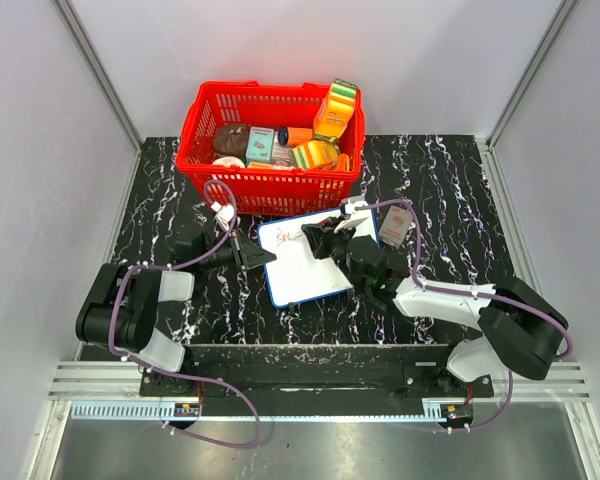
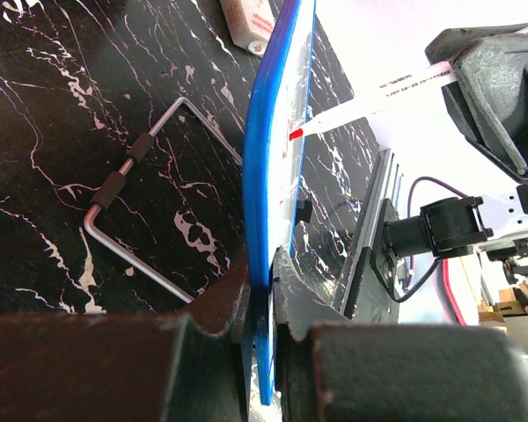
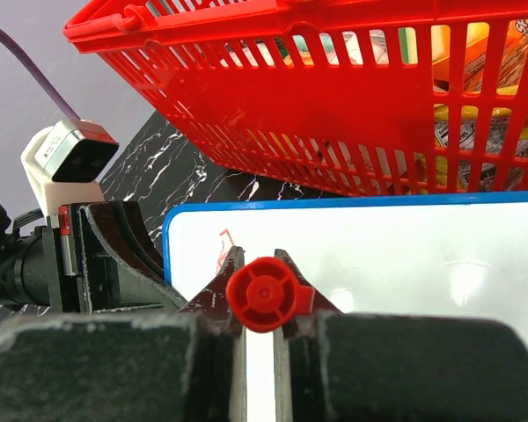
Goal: Write a sentence on the whiteboard
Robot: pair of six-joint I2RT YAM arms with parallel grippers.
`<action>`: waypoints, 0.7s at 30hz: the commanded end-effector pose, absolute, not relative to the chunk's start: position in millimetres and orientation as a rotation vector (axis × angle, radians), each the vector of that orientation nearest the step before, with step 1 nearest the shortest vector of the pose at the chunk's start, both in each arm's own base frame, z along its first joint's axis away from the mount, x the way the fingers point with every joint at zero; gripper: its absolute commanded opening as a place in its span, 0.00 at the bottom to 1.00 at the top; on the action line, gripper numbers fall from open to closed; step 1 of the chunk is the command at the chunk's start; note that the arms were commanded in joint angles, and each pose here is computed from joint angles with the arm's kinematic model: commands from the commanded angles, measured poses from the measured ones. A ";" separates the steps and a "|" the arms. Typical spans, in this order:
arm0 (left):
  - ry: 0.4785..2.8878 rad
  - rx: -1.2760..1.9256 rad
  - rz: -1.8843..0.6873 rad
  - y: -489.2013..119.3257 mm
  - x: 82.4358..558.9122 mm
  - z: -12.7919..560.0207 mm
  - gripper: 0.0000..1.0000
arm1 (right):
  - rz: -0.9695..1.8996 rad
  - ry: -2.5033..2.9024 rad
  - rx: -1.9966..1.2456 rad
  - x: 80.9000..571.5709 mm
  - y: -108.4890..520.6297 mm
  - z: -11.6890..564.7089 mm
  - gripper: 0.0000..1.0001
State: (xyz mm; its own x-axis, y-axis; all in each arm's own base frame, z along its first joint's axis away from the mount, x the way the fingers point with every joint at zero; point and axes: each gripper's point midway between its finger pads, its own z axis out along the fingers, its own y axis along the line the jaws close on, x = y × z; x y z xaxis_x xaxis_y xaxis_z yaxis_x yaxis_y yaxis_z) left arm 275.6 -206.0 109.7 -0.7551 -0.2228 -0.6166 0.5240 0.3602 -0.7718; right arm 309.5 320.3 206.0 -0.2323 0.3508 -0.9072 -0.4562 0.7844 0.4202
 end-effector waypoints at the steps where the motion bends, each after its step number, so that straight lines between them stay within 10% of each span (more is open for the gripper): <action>1: 1.921 0.327 -1.346 -204.7 287.0 108.0 0.00 | 0.742 1.669 -0.089 307.4 314.9 198.5 0.00; 21: 1.919 0.330 -1.346 -204.9 287.1 108.7 0.00 | 0.756 1.527 -0.009 324.0 307.6 259.6 0.00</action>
